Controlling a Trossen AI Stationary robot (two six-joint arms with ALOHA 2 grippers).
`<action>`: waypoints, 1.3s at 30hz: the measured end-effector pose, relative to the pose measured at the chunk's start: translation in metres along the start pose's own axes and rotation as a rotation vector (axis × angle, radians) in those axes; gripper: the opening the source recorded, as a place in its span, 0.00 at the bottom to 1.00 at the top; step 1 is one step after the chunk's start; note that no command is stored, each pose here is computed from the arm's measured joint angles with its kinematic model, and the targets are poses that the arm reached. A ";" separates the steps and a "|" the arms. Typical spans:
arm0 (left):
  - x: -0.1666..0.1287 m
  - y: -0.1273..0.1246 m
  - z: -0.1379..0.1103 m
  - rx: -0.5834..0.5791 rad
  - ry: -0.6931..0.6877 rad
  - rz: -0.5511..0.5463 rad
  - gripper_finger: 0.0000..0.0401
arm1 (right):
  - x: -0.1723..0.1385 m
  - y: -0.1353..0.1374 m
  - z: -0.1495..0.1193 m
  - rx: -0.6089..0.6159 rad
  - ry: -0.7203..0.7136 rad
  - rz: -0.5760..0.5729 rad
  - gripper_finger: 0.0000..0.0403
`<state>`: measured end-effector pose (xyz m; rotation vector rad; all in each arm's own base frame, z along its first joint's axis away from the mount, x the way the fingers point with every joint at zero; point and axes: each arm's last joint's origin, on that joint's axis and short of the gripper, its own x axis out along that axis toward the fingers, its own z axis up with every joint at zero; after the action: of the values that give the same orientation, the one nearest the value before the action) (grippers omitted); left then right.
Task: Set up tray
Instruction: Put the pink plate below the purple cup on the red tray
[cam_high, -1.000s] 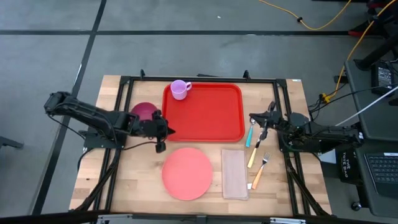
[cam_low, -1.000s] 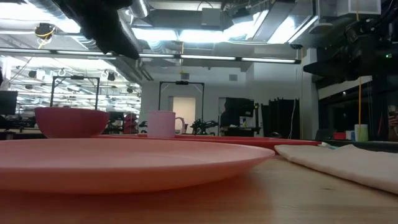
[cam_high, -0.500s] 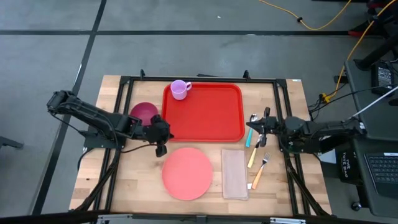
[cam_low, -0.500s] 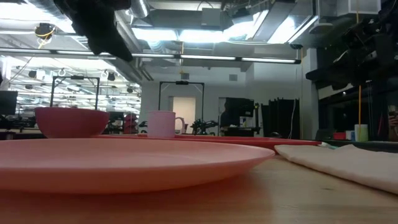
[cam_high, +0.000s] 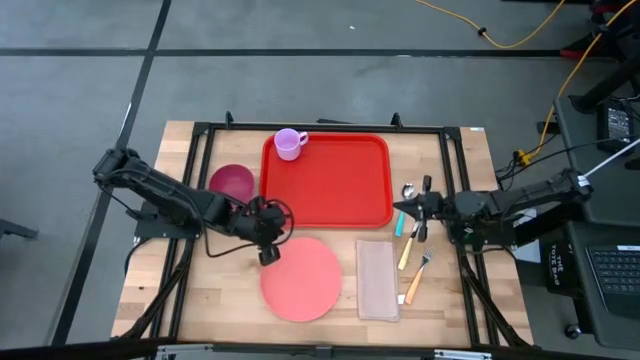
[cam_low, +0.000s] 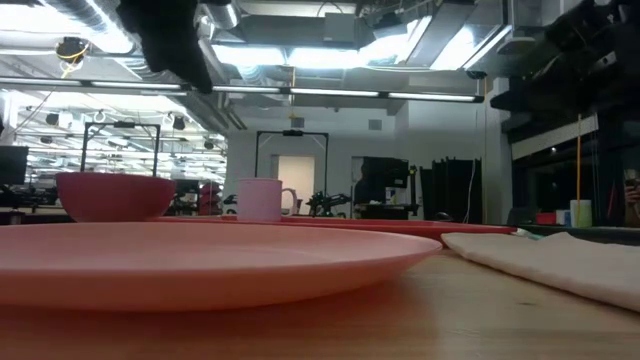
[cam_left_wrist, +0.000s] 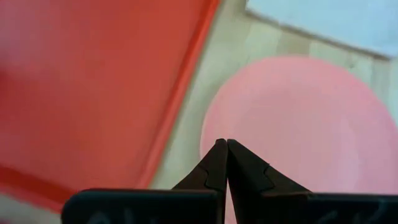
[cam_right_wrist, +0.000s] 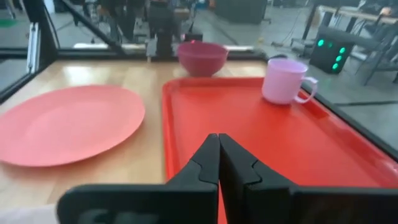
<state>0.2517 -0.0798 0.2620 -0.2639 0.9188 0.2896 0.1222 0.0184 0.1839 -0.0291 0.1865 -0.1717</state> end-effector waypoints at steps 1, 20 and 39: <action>0.000 -0.002 0.001 -0.022 0.031 0.013 0.01 | 0.001 0.001 0.000 0.003 0.012 0.000 0.01; 0.010 -0.009 0.000 -0.179 0.191 0.006 0.01 | 0.009 0.007 -0.008 -0.022 0.095 0.014 0.02; 0.008 0.000 -0.007 -0.146 0.234 0.115 0.01 | 0.009 0.008 -0.008 -0.010 0.099 0.064 0.02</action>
<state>0.2516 -0.0812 0.2513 -0.3856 1.1485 0.4392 0.1310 0.0249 0.1738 -0.0244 0.2867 -0.1086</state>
